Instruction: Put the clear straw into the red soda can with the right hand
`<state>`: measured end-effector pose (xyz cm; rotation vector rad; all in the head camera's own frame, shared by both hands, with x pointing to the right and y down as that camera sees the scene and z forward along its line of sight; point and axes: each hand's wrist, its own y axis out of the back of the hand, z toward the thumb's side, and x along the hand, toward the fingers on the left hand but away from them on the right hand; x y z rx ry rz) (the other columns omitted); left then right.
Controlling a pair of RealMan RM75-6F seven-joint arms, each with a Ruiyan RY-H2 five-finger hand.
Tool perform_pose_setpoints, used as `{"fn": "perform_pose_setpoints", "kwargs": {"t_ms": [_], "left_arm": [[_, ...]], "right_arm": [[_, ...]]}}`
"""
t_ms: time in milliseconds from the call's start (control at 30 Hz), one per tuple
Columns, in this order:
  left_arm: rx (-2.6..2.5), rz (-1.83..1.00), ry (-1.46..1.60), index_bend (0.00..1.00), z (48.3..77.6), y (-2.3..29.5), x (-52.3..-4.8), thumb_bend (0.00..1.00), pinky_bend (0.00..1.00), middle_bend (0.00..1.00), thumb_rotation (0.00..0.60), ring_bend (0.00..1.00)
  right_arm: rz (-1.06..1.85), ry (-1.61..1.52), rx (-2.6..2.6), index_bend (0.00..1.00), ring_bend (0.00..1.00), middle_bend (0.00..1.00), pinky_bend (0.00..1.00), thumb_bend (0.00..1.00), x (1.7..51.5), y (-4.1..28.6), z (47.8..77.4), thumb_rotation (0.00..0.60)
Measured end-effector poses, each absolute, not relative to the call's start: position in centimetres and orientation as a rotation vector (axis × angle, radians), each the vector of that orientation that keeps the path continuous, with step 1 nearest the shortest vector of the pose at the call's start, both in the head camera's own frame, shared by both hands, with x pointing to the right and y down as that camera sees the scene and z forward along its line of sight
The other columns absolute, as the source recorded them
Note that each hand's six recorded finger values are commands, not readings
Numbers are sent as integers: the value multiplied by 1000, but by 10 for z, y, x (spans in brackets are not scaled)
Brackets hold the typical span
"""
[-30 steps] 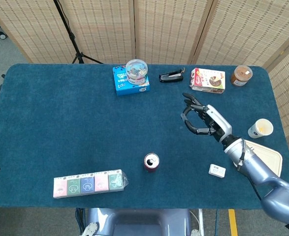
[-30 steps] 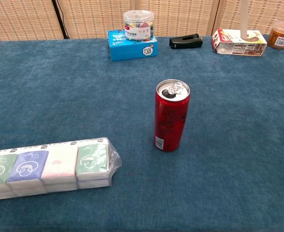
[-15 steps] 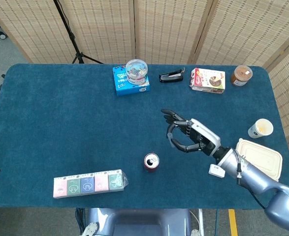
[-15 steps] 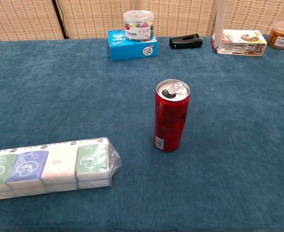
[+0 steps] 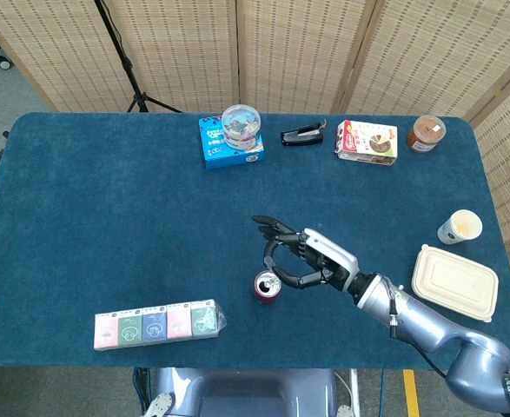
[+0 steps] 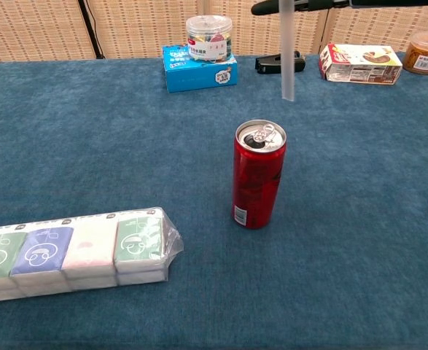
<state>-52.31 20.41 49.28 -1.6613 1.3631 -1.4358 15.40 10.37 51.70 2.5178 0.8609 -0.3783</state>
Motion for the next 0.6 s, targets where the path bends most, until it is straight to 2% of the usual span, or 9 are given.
{"fn": "perform_pose_setpoints", "kwargs": {"t_ms": [600], "left_arm": [[-1672, -1454, 1384, 0, 492, 192, -524, 0, 0, 0, 600, 0]], "right_arm": [[-343, 897, 2438, 541, 0, 0, 0, 561, 136, 111, 522, 600]]}}
